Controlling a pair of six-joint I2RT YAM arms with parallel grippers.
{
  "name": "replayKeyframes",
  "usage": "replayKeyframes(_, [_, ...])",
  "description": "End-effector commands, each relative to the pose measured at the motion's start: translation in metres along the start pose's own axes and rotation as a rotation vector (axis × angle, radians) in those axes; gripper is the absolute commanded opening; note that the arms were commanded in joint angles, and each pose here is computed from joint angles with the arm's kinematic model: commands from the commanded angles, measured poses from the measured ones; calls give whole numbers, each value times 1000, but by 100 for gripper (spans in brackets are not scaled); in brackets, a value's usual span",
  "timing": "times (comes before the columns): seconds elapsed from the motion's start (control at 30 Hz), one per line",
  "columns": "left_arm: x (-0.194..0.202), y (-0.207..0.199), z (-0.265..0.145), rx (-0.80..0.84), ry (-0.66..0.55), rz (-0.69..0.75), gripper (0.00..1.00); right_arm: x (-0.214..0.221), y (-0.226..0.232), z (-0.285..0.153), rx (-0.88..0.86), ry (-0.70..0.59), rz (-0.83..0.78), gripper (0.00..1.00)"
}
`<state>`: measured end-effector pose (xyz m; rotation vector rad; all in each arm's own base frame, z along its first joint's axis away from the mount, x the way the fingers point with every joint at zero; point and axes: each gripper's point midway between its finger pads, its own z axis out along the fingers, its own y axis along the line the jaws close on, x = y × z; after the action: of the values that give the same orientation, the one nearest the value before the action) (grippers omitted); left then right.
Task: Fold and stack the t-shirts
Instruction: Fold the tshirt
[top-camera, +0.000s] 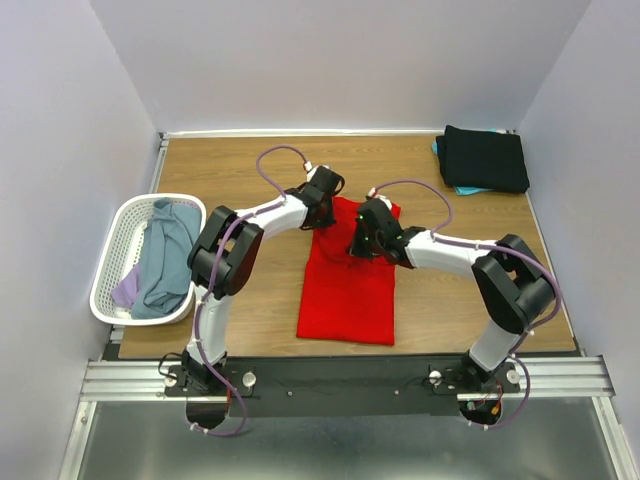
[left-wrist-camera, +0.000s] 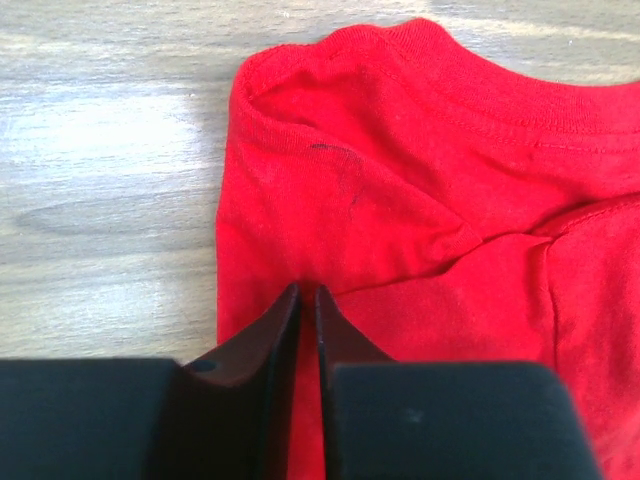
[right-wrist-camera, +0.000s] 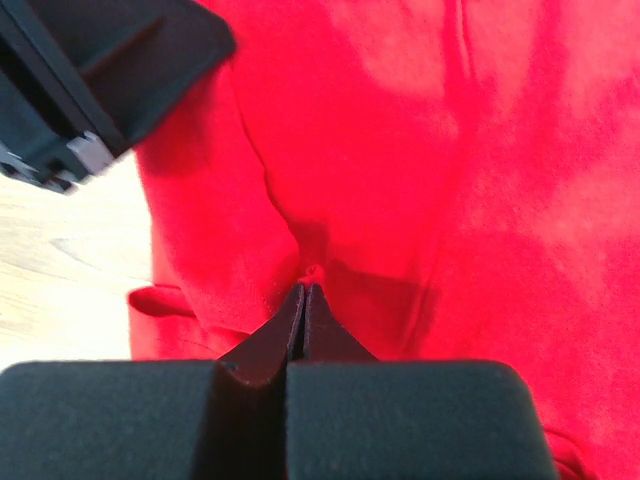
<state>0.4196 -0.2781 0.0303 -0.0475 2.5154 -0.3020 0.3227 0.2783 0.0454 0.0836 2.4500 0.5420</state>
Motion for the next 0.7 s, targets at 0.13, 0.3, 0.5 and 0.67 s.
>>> replayKeyframes(0.13, [-11,-3,-3,-10,-30,4,0,-7,9,9,-5,-11,-7,0])
replayKeyframes(0.3, [-22,-8,-14,8,-58,2,0,-6,7,10,2,-8,-6,1])
replayKeyframes(0.5, [-31,-11,-26,23,-81,1,0,-5,3,6,14,-18,4,0])
replayKeyframes(0.67, [-34,-13,-31,35,-88,0,0,-5,0,2,21,-26,10,0])
